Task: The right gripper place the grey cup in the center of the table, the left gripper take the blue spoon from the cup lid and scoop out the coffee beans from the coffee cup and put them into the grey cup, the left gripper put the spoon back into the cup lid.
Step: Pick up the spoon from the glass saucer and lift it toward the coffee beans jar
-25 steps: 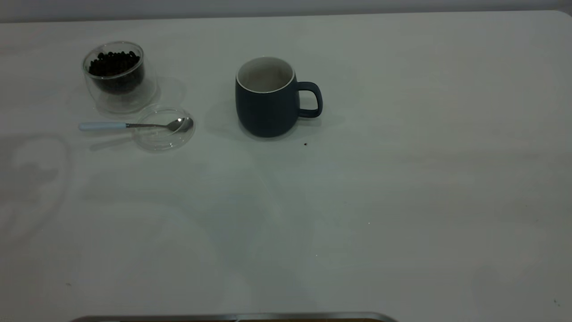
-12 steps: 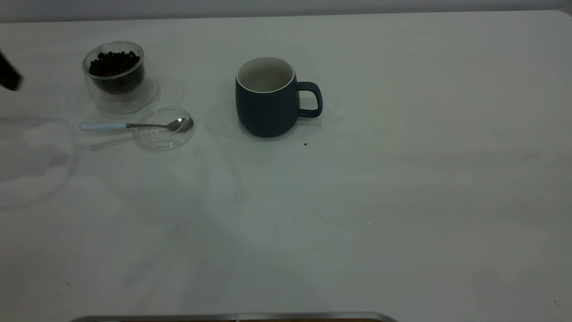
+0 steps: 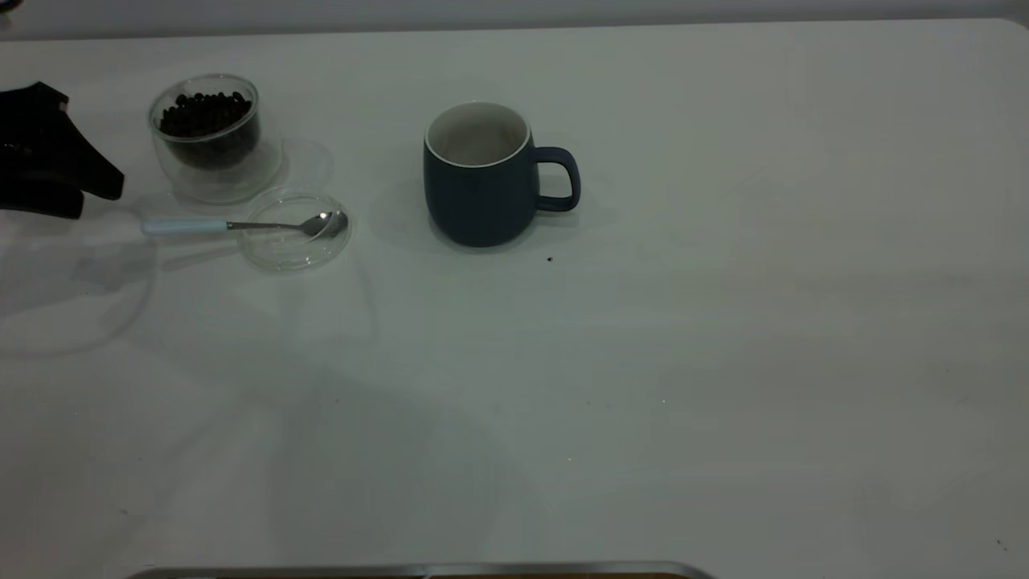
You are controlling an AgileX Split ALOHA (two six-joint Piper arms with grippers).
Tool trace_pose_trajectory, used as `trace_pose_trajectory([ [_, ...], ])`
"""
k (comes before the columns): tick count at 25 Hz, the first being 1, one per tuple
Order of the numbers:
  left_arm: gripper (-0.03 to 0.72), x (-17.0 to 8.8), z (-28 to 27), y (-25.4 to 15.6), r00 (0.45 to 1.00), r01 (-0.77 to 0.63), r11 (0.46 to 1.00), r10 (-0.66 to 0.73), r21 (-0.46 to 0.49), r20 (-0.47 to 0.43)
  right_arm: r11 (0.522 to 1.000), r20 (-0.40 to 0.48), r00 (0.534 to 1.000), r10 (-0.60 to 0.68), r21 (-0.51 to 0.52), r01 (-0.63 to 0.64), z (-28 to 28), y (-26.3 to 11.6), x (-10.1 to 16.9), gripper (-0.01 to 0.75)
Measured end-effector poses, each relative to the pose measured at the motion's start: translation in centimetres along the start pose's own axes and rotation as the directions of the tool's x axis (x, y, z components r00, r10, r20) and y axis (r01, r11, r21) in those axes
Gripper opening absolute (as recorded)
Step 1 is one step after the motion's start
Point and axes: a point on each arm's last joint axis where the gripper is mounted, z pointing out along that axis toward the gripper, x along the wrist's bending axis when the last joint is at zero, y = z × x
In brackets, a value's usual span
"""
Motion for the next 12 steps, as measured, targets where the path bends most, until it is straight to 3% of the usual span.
trace_pose_trajectory([
  [7, 0.623, -0.04, 0.25, -0.16, 1.000, -0.022, 1.000, 0.021, 0.009, 0.020, 1.000, 0.000, 1.000, 0.000, 0.000, 0.000, 0.00, 0.00, 0.00, 0.375],
  [12, 0.610, -0.23, 0.61, -0.44, 0.998, -0.010, 1.000, 0.009, 0.027, 0.063, 1.000, 0.000, 1.000, 0.000, 0.000, 0.000, 0.00, 0.00, 0.00, 0.375],
])
